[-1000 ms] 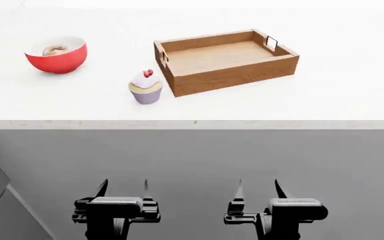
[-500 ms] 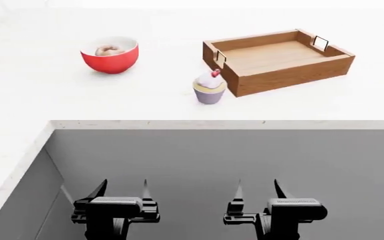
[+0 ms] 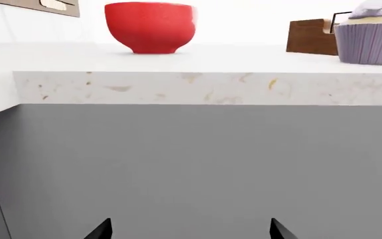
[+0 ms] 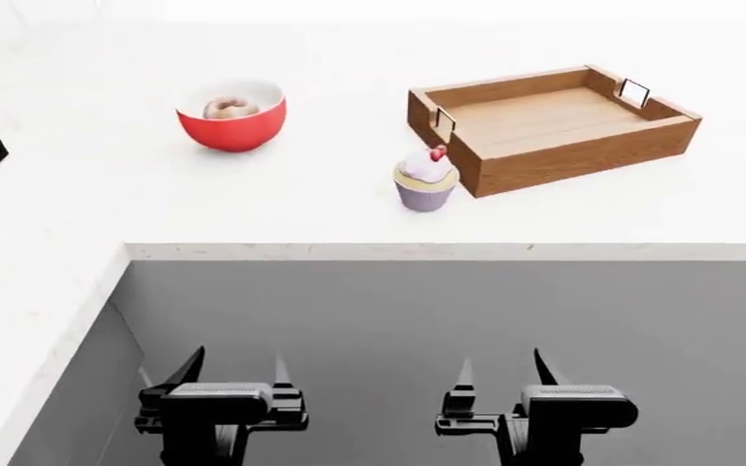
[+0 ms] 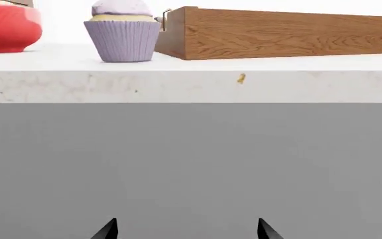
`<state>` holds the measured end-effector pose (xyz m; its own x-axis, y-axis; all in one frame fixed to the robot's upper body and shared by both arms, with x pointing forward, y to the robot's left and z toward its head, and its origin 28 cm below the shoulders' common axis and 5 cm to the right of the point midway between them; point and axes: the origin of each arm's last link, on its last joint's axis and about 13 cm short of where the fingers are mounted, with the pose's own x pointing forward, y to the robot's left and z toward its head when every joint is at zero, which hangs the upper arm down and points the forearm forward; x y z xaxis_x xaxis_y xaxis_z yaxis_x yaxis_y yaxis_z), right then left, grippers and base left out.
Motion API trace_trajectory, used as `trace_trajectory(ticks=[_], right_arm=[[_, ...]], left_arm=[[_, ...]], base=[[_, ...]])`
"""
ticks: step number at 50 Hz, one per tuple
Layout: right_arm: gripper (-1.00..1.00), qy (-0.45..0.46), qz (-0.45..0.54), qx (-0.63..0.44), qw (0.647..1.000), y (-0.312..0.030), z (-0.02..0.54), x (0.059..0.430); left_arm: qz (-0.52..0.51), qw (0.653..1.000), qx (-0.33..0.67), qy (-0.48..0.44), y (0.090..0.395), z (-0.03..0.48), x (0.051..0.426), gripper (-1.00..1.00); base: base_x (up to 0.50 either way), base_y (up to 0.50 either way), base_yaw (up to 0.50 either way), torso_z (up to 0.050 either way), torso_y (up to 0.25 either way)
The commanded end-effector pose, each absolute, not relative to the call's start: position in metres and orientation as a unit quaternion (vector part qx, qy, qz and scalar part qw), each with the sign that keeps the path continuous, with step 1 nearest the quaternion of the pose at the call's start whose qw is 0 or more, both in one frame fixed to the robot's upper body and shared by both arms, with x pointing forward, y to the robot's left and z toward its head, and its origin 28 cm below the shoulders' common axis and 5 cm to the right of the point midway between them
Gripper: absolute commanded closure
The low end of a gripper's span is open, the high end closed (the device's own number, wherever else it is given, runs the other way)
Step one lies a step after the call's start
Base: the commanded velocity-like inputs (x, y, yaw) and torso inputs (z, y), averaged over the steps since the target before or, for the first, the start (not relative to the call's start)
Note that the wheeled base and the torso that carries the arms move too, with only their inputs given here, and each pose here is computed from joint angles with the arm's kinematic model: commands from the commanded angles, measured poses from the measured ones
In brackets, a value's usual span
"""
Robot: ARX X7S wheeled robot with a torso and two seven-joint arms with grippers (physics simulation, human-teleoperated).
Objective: Pick up the bowl with donut and place it on the tray. Pick up the cupcake and place it on the tray.
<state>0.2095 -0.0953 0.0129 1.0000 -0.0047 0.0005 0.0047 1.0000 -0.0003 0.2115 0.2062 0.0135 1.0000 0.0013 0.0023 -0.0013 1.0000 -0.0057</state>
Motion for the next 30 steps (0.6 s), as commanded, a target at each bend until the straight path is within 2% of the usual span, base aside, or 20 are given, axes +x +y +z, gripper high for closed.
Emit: trace_trajectory(ticks=[1, 28, 30], right_arm=[[-1.00, 0.000, -0.002, 0.001, 1.000, -0.095, 0.013, 0.210], [-1.00, 0.008, -0.010, -0.007, 1.000, -0.095, 0.013, 0.209], [-1.00, -0.001, -0.013, -0.003, 1.000, -0.094, 0.024, 0.205]], left_arm=[[0.003, 1.000, -0.008, -0.006, 0.207, 0.014, 0.212, -1.00], [0.004, 1.000, 0.009, -0.003, 0.206, 0.016, 0.211, -1.00], [0.010, 1.000, 0.013, -0.004, 0.206, 0.026, 0.207, -1.00]], base=[[0.00, 0.00, 0.00, 0.050, 0.000], [0.00, 0.00, 0.00, 0.050, 0.000], [0.00, 0.00, 0.00, 0.000, 0.000]])
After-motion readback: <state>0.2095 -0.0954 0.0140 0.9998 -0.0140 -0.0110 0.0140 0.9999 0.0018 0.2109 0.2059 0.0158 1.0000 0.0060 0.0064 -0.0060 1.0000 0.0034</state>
